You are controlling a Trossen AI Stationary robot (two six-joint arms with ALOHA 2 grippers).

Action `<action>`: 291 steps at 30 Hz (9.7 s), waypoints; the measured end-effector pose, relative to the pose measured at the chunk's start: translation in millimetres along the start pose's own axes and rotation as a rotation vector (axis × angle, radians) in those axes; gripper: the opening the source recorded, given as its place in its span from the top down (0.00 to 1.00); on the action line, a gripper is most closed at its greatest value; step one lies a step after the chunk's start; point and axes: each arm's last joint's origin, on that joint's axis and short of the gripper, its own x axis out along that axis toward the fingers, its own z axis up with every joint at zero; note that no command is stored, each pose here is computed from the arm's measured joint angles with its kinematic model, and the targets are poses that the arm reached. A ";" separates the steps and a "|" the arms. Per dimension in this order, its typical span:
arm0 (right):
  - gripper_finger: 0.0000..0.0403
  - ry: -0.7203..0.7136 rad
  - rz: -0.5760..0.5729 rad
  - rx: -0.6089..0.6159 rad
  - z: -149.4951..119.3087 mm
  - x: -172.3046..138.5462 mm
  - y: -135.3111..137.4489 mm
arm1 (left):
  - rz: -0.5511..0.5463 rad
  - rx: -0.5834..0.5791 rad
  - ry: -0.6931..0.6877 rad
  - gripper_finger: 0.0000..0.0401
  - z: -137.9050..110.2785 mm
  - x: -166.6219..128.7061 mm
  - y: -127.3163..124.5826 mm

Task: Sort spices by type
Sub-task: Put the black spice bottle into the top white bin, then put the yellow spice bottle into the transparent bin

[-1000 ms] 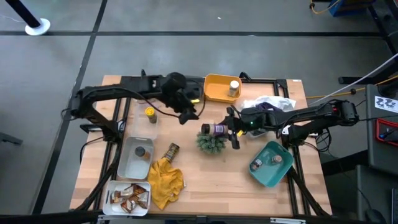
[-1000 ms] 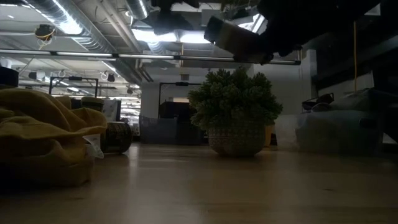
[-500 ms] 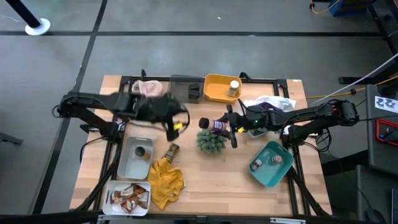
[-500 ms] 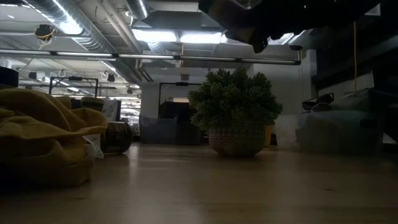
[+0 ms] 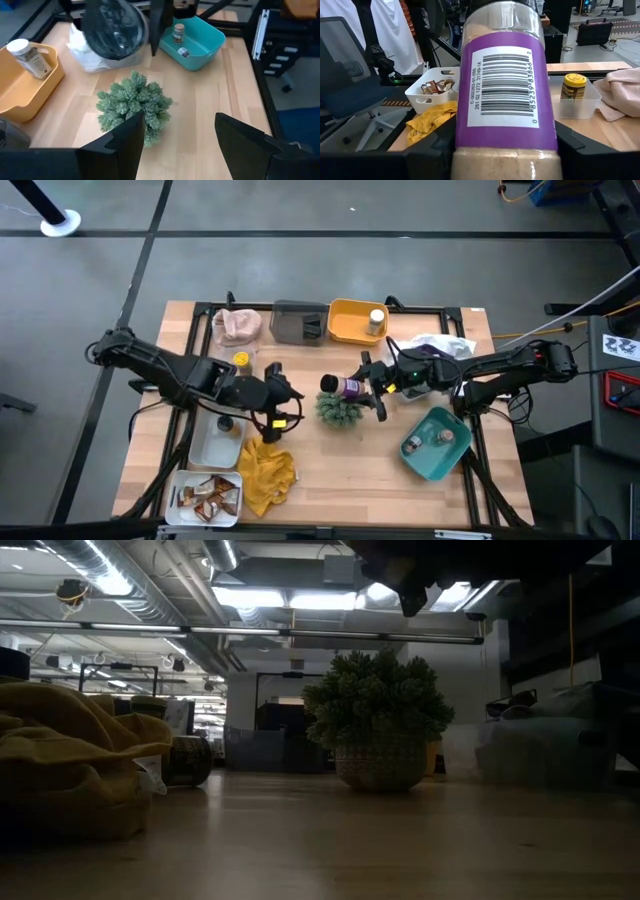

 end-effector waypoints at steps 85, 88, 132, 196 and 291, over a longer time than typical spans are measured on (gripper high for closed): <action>0.53 0.102 0.029 0.016 -10.6 -0.4 0.5 | 0.062 0.151 -0.099 0.52 15.3 74.7 27.6; 0.51 0.103 0.034 0.017 -10.7 -0.4 0.6 | 0.062 0.148 -0.101 0.52 15.5 74.7 27.6; 0.23 0.130 0.028 0.026 -12.5 -0.8 0.3 | 0.168 -0.809 0.973 0.53 -79.3 -78.9 -11.0; 0.23 0.148 0.027 0.030 -14.4 -1.0 0.3 | 0.432 -0.570 0.960 0.48 -146.0 -0.3 -57.9; 0.23 0.129 0.027 -0.055 -12.7 -0.7 0.2 | 0.335 -0.636 0.111 0.34 -70.4 -11.2 -10.6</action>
